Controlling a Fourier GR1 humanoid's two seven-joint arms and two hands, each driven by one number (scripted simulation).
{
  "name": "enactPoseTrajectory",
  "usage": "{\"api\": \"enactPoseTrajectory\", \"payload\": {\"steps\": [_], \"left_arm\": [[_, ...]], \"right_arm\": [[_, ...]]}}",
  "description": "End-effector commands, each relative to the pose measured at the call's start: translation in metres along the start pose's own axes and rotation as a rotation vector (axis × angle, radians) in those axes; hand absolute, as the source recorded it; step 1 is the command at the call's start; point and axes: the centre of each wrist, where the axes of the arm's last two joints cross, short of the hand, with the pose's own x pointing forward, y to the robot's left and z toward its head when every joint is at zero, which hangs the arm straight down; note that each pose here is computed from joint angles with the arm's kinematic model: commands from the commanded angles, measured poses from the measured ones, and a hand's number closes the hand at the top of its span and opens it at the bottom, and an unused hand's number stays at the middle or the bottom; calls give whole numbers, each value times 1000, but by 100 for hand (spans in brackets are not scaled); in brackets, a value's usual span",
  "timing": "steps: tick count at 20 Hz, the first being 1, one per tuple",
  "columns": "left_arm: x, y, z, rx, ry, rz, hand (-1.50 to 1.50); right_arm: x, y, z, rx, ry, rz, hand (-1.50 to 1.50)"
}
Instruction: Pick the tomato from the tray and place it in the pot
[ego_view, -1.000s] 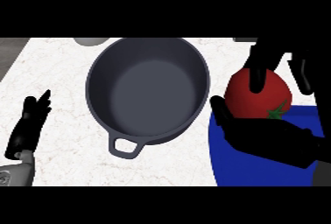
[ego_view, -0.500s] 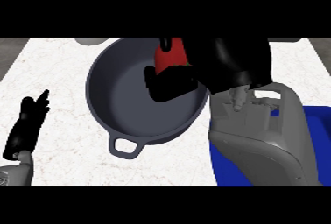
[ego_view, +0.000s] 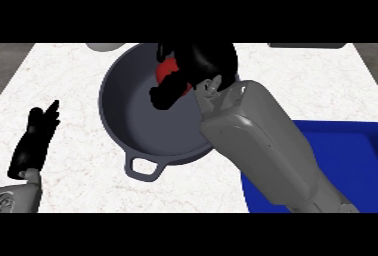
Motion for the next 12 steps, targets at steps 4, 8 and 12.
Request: {"api": "enactPoseTrajectory", "payload": {"steps": [4,8,12], "left_arm": [[1,-5,2,-11,-15,4,0],[0,-9,6,-16,-10,5,0],[-5,-10,7,-18,15,8,0]], "right_arm": [[-17,50,-25,47,22,-161,-150],[-30,53,-18,-57,11,-392,-150],[-32,25,-28,-206,2,-559,-150]]}}
